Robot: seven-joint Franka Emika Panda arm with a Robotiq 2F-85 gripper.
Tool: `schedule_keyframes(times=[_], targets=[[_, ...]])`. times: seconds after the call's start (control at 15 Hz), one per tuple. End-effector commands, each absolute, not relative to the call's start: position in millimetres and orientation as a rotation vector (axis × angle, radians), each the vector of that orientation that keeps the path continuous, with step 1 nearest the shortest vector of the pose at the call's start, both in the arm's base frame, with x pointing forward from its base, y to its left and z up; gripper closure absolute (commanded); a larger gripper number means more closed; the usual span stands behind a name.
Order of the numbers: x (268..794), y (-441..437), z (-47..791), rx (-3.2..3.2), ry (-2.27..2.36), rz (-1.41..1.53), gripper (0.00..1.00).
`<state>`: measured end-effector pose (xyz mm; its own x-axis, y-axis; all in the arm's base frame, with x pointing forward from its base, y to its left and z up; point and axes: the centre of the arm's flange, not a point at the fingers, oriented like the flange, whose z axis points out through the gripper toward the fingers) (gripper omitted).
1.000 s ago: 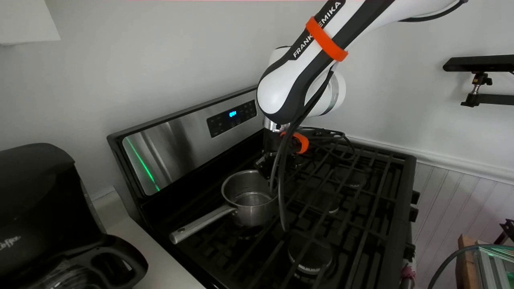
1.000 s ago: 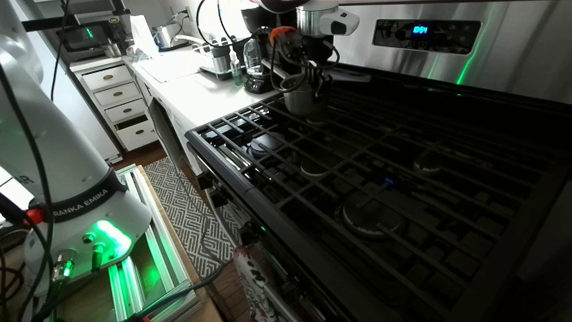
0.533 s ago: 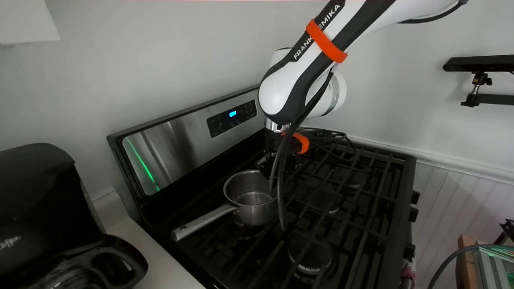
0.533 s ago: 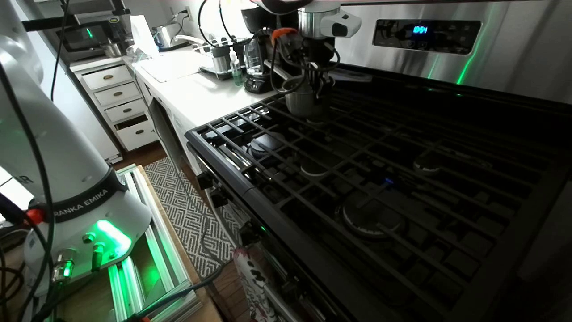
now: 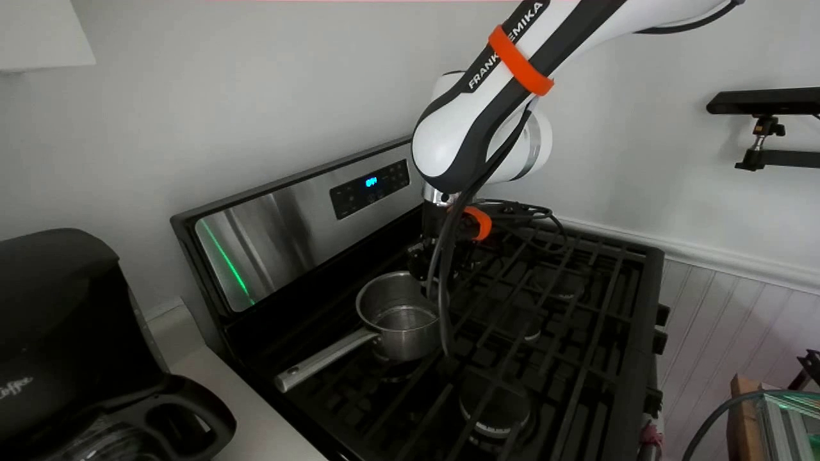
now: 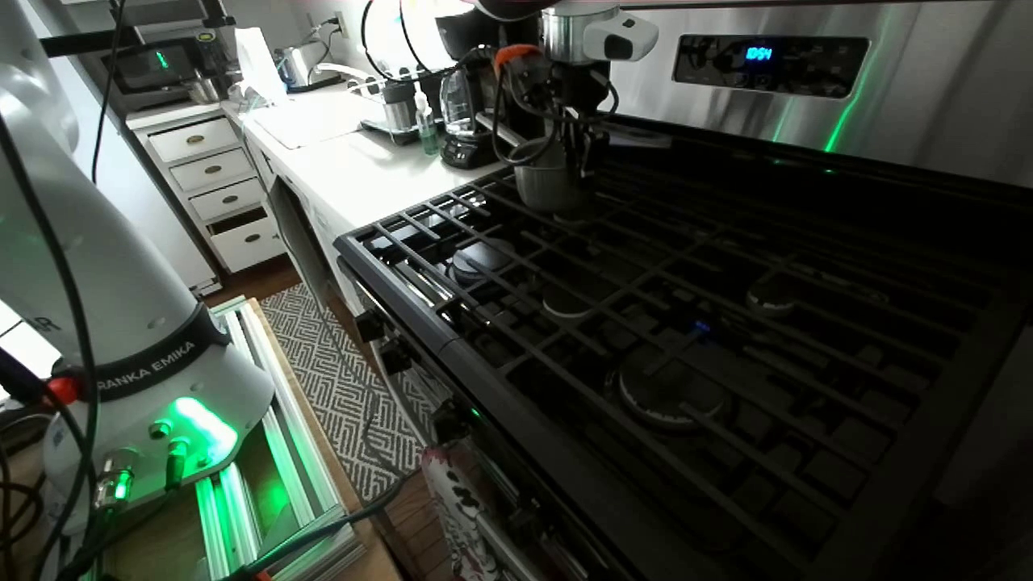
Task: Move the pot forward
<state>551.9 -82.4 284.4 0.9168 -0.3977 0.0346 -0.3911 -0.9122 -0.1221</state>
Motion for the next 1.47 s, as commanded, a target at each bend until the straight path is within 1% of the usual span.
schedule_keyframes(times=[0.0,0.07,0.2,0.6,0.93,1.27,1.33,1.4], targets=[[544,-83,310,-2.959,0.639,-0.113,0.21],[538,-81,319,-2.961,0.620,-0.122,0.12],[524,-79,335,-2.966,0.585,-0.164,0.00],[475,-72,382,-3.019,0.401,-0.263,0.00],[445,-55,414,-3.091,0.276,-0.374,0.00],[429,-40,430,-3.104,0.193,-0.428,0.00],[448,-46,423,-3.091,0.229,-0.423,0.00],[445,-44,425,-3.091,0.222,-0.429,0.00]])
